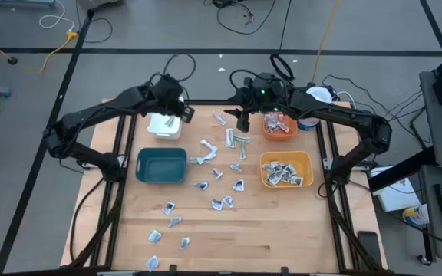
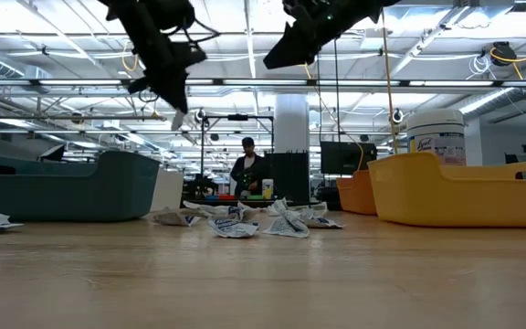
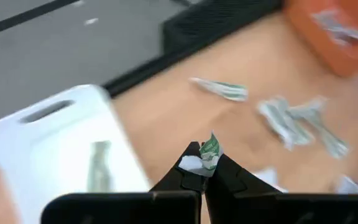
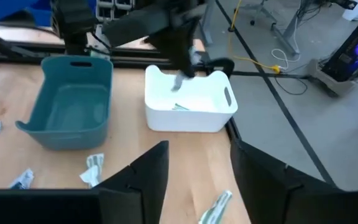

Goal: Pick & Place First Aid Supplies
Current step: Put the bandage into the white bin

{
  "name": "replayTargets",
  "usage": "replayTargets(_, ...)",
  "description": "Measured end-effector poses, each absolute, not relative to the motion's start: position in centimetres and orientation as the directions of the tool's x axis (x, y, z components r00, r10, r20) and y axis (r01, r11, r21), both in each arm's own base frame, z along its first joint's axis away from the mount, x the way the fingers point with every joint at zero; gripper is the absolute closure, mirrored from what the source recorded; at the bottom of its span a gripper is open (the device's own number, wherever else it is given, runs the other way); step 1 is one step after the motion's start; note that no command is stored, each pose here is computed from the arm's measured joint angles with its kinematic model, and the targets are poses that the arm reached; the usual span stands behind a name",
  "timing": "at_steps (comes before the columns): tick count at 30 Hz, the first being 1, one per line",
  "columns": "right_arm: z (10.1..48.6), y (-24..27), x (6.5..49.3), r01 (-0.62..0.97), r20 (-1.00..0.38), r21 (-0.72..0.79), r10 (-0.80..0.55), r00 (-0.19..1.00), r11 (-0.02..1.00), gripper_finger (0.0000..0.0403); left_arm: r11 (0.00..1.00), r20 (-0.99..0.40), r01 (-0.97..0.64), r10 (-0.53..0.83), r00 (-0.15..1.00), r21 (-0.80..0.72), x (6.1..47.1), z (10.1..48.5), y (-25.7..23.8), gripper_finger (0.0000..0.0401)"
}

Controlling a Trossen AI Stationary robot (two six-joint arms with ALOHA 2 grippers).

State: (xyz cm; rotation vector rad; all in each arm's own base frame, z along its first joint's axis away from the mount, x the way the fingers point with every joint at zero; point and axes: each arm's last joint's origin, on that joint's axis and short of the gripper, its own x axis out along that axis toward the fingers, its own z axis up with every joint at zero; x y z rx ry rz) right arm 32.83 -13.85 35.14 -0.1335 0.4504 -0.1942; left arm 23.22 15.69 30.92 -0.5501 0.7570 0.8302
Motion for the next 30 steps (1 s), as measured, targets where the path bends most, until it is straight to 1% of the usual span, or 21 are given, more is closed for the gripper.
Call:
replayTargets(2,35.1,-13.9,32.8,0.149,-0.418,-0.187,-0.216,0.883,0.971,0.0231,0.500,-0.815,-0.857,0.443,0.374,-0.121,22.4,30.4,16.7,0.0400)
replayTargets(8,35.2,-13.9,32.8,0.124,-0.417,-0.237,-0.216,0.883,0.964,0.0231,0.329,-0.888,-0.939,0.399,0.230,-0.096,21.0,28.0,19.9,0.0400)
replayTargets(16,35.2,-13.9,32.8,0.116,-0.417,-0.252,-0.215,0.883,0.961,0.0232,0.238,-0.945,-0.968,0.292,0.144,-0.074,21.0,24.2,22.8,0.0399)
replayTargets(18,35.1,-13.9,32.8,0.116,-0.418,-0.252,-0.216,0.883,0.961,0.0232,0.227,-0.952,-0.972,0.278,0.127,-0.063,21.0,23.6,23.2,0.0391)
replayTargets(21,35.2,-13.9,32.8,0.115,-0.417,-0.252,-0.215,0.883,0.961,0.0232,0.224,-0.959,-0.973,0.262,0.110,-0.050,20.9,23.2,23.4,0.0359)
replayTargets(23,35.1,-13.9,32.8,0.115,-0.420,-0.251,-0.215,0.882,0.961,0.0232,0.254,-0.963,-0.966,0.245,0.115,-0.051,20.9,23.1,23.3,0.0329)
replayTargets(28,35.0,-13.8,32.7,0.110,-0.437,-0.245,-0.211,0.874,0.963,0.0231,0.291,-0.965,-0.956,0.238,0.115,-0.042,20.9,23.1,23.2,0.0239)
replayTargets(30,34.8,-13.8,32.7,0.107,-0.452,-0.241,-0.209,0.867,0.965,0.0232,0.338,-0.966,-0.939,0.219,0.139,-0.059,20.9,23.1,23.2,0.0204)
